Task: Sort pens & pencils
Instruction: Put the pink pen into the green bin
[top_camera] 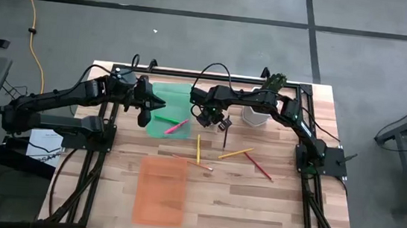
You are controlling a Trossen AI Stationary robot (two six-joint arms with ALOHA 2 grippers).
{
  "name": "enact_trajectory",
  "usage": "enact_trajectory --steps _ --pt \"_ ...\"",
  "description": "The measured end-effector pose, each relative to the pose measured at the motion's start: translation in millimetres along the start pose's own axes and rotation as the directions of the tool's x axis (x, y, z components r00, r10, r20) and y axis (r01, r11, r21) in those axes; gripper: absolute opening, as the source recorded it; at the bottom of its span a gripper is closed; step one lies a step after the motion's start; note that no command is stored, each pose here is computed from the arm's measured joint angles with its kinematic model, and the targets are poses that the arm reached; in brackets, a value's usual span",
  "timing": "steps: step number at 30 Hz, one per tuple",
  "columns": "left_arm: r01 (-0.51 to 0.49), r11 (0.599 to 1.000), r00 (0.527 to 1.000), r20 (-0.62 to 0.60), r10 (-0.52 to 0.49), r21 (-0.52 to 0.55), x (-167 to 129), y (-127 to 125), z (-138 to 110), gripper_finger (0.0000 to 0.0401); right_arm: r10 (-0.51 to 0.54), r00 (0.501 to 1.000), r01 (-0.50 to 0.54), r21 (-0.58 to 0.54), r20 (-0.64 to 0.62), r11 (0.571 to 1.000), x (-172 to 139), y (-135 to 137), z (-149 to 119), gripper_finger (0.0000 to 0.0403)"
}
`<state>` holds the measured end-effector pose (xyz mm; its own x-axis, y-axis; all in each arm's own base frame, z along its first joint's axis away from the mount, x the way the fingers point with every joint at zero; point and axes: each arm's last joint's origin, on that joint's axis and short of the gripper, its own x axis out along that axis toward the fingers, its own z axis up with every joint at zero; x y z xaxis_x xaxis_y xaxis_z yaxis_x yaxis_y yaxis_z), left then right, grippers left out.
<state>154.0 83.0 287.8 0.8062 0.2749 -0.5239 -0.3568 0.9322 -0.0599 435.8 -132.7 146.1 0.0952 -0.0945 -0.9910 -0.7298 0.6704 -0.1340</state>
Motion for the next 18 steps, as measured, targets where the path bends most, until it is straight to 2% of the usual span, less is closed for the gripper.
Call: enact_trajectory --steps 10,18 --pt "0.0 1.0 1.0 0.001 0.0 0.001 -0.1 0.0 0.1 0.0046 0.003 1.0 -0.003 0.019 -0.001 1.0 0.0 0.2 -0.1 0.0042" --pt "0.0 1.0 1.0 0.0 0.0 0.001 -0.1 0.0 0.1 0.0046 0.0 1.0 0.0 0.032 0.0 0.999 0.0 0.0 0.0 0.0033"
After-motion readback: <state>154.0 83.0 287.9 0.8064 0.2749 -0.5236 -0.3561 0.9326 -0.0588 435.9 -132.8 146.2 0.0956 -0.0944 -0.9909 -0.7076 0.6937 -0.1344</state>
